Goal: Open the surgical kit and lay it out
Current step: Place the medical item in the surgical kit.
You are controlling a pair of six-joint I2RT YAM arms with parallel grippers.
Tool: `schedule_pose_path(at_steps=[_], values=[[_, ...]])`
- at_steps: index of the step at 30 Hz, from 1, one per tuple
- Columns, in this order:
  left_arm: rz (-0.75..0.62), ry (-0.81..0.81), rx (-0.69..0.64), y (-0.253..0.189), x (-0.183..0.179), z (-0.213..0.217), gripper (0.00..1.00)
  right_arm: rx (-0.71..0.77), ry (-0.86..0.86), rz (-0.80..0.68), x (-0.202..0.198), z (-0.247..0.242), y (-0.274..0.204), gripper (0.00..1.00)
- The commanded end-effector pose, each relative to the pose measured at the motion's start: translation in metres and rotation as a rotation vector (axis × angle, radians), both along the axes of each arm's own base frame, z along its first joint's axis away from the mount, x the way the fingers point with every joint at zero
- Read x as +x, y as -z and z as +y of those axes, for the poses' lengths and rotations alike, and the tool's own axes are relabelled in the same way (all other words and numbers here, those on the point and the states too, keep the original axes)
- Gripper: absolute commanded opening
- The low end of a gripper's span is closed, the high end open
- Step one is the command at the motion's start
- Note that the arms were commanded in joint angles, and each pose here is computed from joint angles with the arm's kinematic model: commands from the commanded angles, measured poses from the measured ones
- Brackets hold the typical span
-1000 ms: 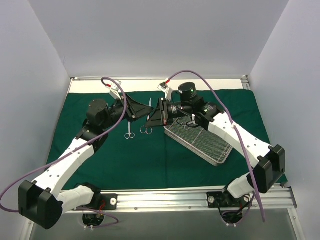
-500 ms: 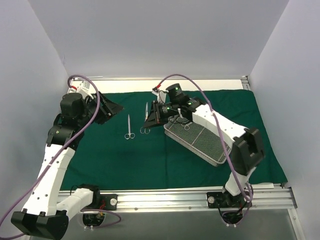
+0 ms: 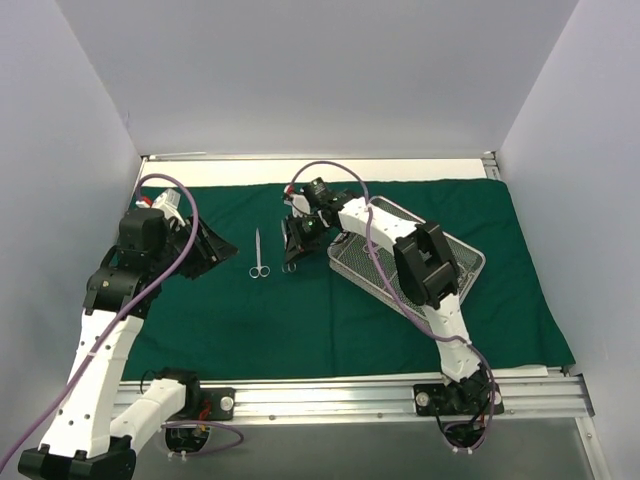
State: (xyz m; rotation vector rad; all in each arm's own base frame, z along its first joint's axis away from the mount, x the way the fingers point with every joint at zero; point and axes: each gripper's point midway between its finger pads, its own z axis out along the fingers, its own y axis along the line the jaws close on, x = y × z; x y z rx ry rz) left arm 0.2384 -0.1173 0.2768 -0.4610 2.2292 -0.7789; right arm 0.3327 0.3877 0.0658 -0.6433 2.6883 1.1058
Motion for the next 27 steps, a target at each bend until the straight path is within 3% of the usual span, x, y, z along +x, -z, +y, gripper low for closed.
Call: schedule_pose_path(at_steps=[1,16,27], values=[[0.004,0.007,0.007,0.001,-0.004,0.002,0.58,0.017,-0.038,-0.048,0.012,0.009,-0.008,0.00],[0.023,0.031,-0.036,0.010,0.006,-0.008,0.57,0.151,-0.046,0.070,0.005,0.037,0.013,0.00],[0.030,0.035,-0.042,0.014,0.007,-0.007,0.57,0.135,-0.019,0.128,0.005,0.039,0.034,0.00]])
